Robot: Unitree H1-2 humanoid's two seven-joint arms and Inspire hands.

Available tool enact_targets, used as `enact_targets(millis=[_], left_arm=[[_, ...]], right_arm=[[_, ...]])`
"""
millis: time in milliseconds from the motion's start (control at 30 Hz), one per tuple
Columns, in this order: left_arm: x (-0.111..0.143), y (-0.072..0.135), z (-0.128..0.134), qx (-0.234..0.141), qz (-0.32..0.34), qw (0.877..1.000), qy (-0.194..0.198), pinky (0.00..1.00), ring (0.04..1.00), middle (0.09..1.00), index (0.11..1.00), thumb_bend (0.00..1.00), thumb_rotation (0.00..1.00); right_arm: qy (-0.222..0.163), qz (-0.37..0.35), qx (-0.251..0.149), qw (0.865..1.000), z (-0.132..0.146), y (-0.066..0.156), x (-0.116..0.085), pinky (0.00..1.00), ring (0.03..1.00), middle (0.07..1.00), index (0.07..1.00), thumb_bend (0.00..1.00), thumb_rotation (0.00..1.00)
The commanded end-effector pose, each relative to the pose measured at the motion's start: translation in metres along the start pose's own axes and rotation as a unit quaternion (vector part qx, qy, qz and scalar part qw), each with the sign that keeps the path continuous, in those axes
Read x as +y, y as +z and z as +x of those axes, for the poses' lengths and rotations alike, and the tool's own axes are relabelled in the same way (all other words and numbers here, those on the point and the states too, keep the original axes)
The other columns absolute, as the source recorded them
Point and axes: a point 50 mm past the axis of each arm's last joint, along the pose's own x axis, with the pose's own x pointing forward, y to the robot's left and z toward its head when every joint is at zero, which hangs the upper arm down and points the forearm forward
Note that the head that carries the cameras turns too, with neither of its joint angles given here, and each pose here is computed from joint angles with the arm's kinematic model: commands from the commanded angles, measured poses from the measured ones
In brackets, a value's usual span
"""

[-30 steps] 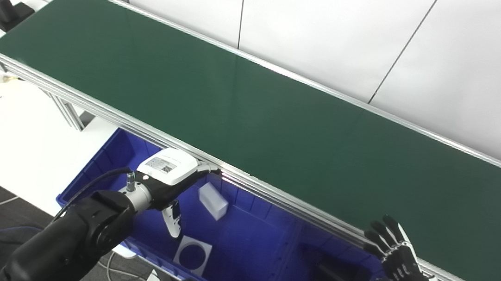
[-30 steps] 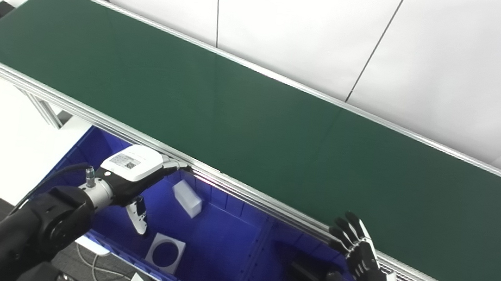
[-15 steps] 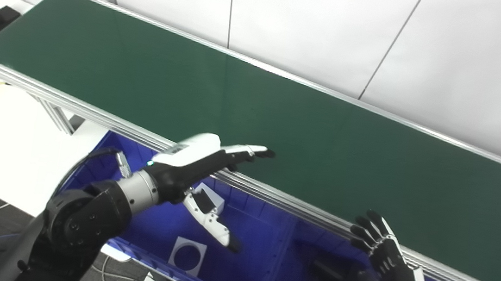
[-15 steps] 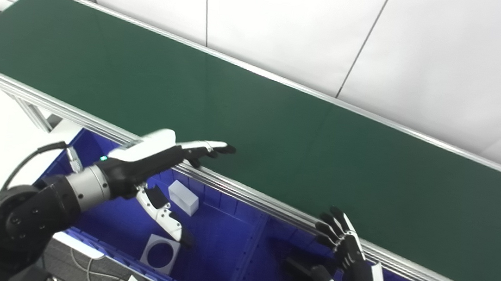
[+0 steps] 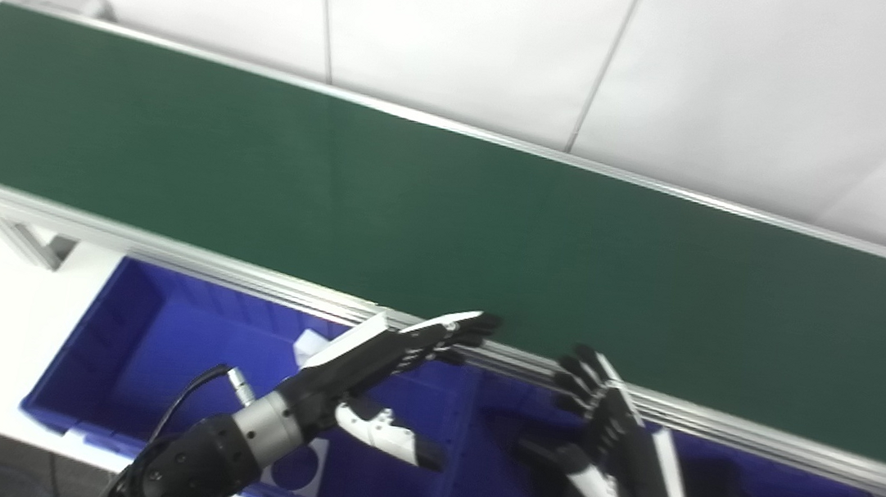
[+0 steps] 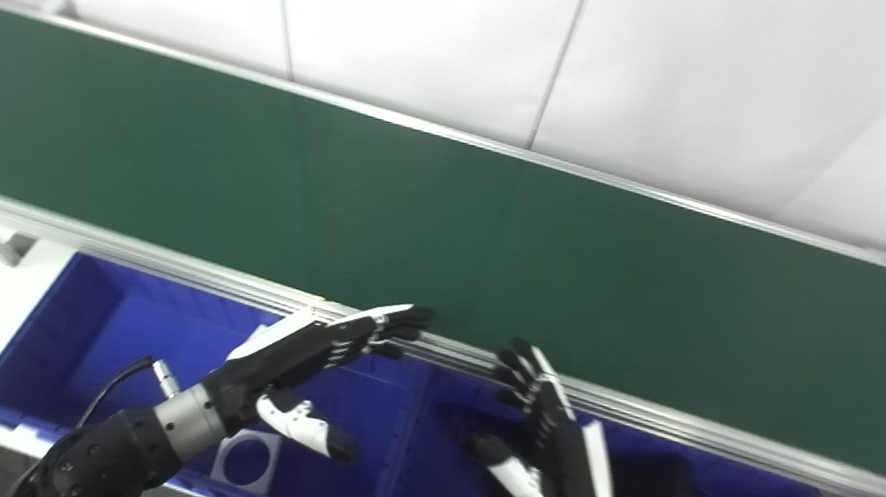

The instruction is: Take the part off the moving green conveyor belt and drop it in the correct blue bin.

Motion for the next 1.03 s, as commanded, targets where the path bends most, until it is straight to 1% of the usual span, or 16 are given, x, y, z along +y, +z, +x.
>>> enact_targets(millis=[0, 167, 267, 400, 567, 767, 900, 1000], left_arm=[[0.003, 0.001, 0.005, -0.041, -0.012, 0.999, 0.003, 0.88, 0.936, 0.939, 0.923, 1.00, 0.55], [0.011, -0.026, 0.004, -0.030, -0.057, 0.998, 0.007, 0.88, 0.926, 0.933, 0.929, 1.00, 0.53], [0.020, -0.034, 0.002, -0.030, -0.075, 0.997, 0.014, 0.89, 0.926, 0.931, 0.929, 1.00, 0.55], [0.030, -0.046, -0.001, -0.032, -0.093, 0.995, 0.028, 0.88, 0.911, 0.921, 0.929, 0.99, 0.54], [0.036, -0.053, -0.001, -0.037, -0.096, 0.994, 0.039, 0.87, 0.903, 0.913, 0.920, 0.98, 0.51], [0.039, -0.056, 0.000, -0.043, -0.101, 0.992, 0.058, 0.85, 0.902, 0.902, 0.902, 0.98, 0.49], [0.041, -0.056, -0.001, -0.044, -0.098, 0.992, 0.060, 0.86, 0.906, 0.899, 0.896, 0.98, 0.47], [0.042, -0.055, -0.002, -0.043, -0.093, 0.993, 0.060, 0.87, 0.905, 0.900, 0.898, 0.97, 0.46]], right_arm=[[-0.009, 0.001, -0.039, 0.999, 0.005, 0.009, 0.007, 0.76, 0.831, 0.865, 0.911, 0.86, 0.72], [-0.016, 0.003, -0.040, 0.999, 0.009, 0.005, 0.018, 0.76, 0.841, 0.873, 0.920, 0.85, 0.72], [-0.020, 0.004, -0.040, 0.999, 0.013, 0.004, 0.024, 0.76, 0.845, 0.878, 0.923, 0.86, 0.73], [-0.024, 0.007, -0.034, 0.999, 0.017, 0.002, 0.031, 0.78, 0.856, 0.886, 0.928, 0.85, 0.72], [-0.028, 0.007, -0.030, 0.999, 0.020, 0.003, 0.034, 0.79, 0.855, 0.884, 0.927, 0.84, 0.71], [-0.030, 0.005, -0.032, 0.999, 0.021, 0.003, 0.036, 0.78, 0.852, 0.882, 0.924, 0.85, 0.71], [-0.032, 0.007, -0.031, 0.999, 0.022, 0.004, 0.037, 0.77, 0.850, 0.880, 0.920, 0.86, 0.72], [-0.032, 0.008, -0.034, 0.999, 0.022, 0.005, 0.038, 0.78, 0.846, 0.876, 0.920, 0.85, 0.71]])
